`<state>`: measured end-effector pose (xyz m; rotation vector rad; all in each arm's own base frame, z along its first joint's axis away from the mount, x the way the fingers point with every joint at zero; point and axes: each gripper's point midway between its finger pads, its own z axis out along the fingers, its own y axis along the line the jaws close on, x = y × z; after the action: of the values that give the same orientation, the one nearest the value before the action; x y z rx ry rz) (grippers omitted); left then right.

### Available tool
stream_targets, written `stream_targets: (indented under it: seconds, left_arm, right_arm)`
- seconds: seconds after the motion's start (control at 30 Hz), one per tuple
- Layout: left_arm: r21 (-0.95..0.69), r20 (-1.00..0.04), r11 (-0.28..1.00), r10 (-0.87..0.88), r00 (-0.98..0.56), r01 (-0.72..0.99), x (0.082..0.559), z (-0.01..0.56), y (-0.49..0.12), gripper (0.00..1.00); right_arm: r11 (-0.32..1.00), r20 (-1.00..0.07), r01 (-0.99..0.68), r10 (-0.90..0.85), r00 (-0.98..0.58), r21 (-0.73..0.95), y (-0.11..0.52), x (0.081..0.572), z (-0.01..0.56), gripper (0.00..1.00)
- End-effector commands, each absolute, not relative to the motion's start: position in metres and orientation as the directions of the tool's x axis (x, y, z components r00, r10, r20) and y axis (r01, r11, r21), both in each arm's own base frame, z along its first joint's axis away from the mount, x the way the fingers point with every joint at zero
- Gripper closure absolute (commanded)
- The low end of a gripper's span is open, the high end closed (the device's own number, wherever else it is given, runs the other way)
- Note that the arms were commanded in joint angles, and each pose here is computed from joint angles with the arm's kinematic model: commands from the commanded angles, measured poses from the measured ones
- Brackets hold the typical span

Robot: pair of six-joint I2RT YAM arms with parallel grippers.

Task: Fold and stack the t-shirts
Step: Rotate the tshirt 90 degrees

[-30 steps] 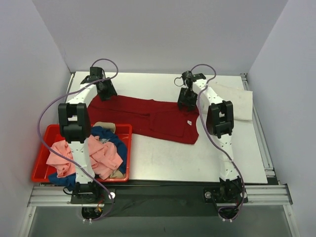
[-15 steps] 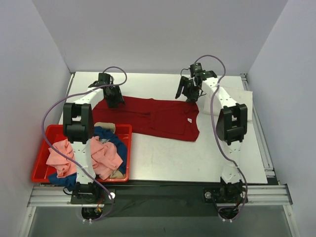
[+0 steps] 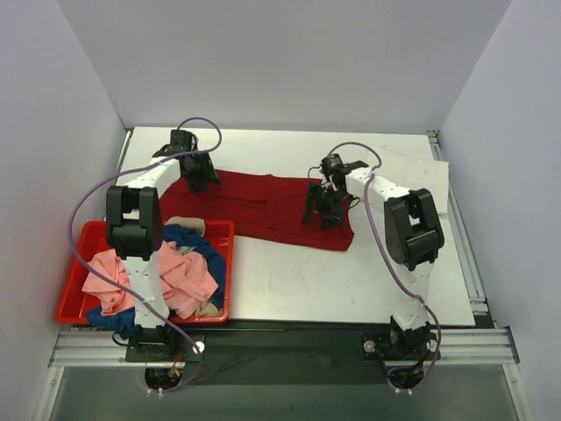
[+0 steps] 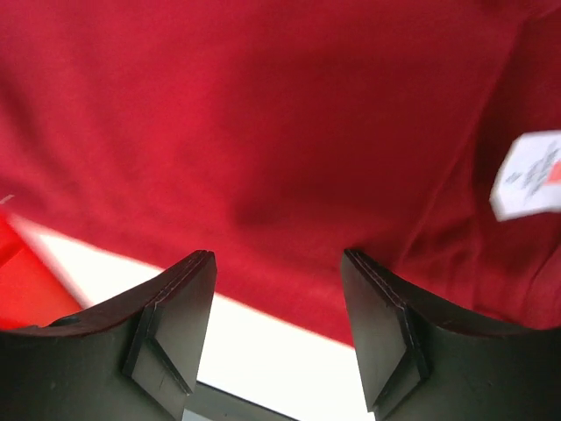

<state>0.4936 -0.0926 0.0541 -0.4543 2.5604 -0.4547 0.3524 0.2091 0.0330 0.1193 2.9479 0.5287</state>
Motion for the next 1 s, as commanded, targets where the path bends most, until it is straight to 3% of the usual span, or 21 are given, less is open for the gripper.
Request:
stream_targets:
  seconds: [0.0,0.3,0.53,0.57,0.73,0.87,0.97]
  left_arm:
    - [-0.429,-0.493,0.884,-0.401,-0.772,-0.185,0.505,0.090,-0.089,0.40]
    - [-0.438,-0.523,0.882,-0.407,-0.749,-0.173,0.512,0.108,-0.083,0.40]
    - [-0.413,-0.531,0.896,-0.384,-0.755,-0.164,0.513,0.109,-0.079,0.40]
    - [-0.411,-0.535,0.898,-0.378,-0.755,-0.159,0.513,0.109,-0.079,0.40]
    - [-0.391,-0.539,0.908,-0.357,-0.763,-0.148,0.515,0.105,-0.077,0.40]
    - [-0.373,-0.546,0.917,-0.343,-0.765,-0.145,0.518,0.102,-0.073,0.40]
    - [-0.367,-0.544,0.918,-0.345,-0.765,-0.153,0.521,0.096,-0.069,0.40]
  right_arm:
    - [0.948,-0.117,0.115,0.155,-0.981,0.297,0.190,0.360,0.021,0.41]
    - [0.969,-0.047,0.213,0.220,-0.974,0.127,0.155,0.377,-0.017,0.41]
    - [0.952,-0.092,0.291,0.300,-0.950,0.095,0.148,0.448,-0.016,0.41]
    - [0.944,-0.145,0.306,0.322,-0.935,0.126,0.148,0.471,0.000,0.41]
    - [0.893,-0.199,0.396,0.437,-0.877,0.215,0.145,0.518,0.007,0.40]
    - [0.840,-0.241,0.311,0.446,-0.862,0.444,0.170,0.558,0.036,0.39]
    - [0.819,-0.284,0.232,0.426,-0.859,0.525,0.181,0.567,0.057,0.37]
